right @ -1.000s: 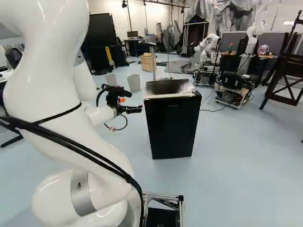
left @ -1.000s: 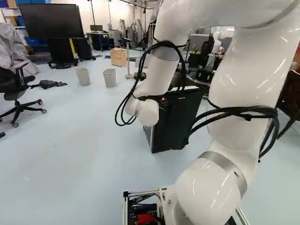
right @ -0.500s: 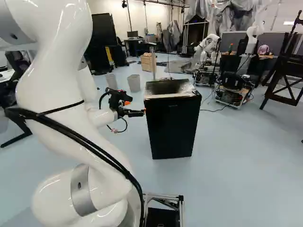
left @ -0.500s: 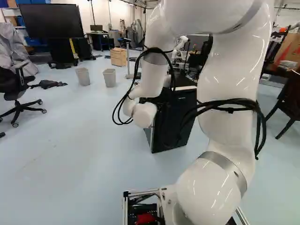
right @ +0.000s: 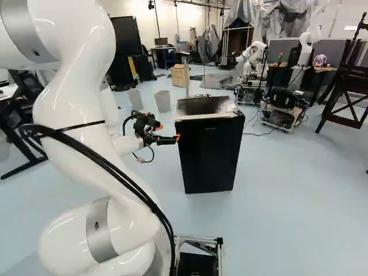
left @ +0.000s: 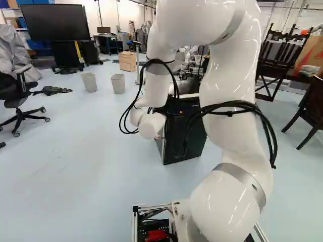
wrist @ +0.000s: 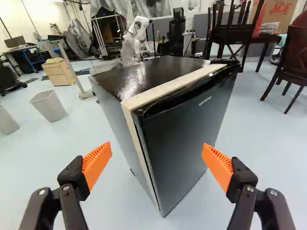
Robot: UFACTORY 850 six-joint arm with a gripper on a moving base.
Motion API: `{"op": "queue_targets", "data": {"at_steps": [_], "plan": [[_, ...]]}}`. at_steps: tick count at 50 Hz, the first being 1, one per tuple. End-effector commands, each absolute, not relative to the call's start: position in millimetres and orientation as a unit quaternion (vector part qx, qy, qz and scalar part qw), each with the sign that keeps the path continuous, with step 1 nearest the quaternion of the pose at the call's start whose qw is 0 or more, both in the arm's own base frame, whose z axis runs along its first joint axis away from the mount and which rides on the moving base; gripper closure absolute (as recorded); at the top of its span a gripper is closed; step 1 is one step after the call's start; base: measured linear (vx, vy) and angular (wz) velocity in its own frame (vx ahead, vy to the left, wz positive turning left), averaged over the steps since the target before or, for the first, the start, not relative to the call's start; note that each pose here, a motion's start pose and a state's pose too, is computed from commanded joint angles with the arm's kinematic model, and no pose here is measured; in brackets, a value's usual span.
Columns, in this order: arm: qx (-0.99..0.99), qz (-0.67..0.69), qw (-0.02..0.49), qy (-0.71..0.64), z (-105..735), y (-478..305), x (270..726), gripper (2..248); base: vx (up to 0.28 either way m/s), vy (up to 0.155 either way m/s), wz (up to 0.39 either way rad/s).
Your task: Grab a drink from the fridge
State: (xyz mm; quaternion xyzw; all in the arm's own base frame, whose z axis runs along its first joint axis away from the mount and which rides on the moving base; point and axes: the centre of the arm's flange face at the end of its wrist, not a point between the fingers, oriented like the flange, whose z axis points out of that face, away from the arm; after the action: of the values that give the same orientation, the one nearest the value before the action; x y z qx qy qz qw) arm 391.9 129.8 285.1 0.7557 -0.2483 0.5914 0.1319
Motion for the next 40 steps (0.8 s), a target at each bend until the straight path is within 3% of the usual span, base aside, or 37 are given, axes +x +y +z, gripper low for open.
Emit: {"op": "queue_targets", "data": {"at_steps": [18, 40], "plan": [[0.740, 0.599, 0.159, -0.263, 269.3, 139.4, 405.0, 3, 0.000, 0.000, 0.000], [0.729, 0.606, 0.156, -0.275, 266.5, 151.4, 428.1, 3, 0.000, 0.000, 0.000]]}}
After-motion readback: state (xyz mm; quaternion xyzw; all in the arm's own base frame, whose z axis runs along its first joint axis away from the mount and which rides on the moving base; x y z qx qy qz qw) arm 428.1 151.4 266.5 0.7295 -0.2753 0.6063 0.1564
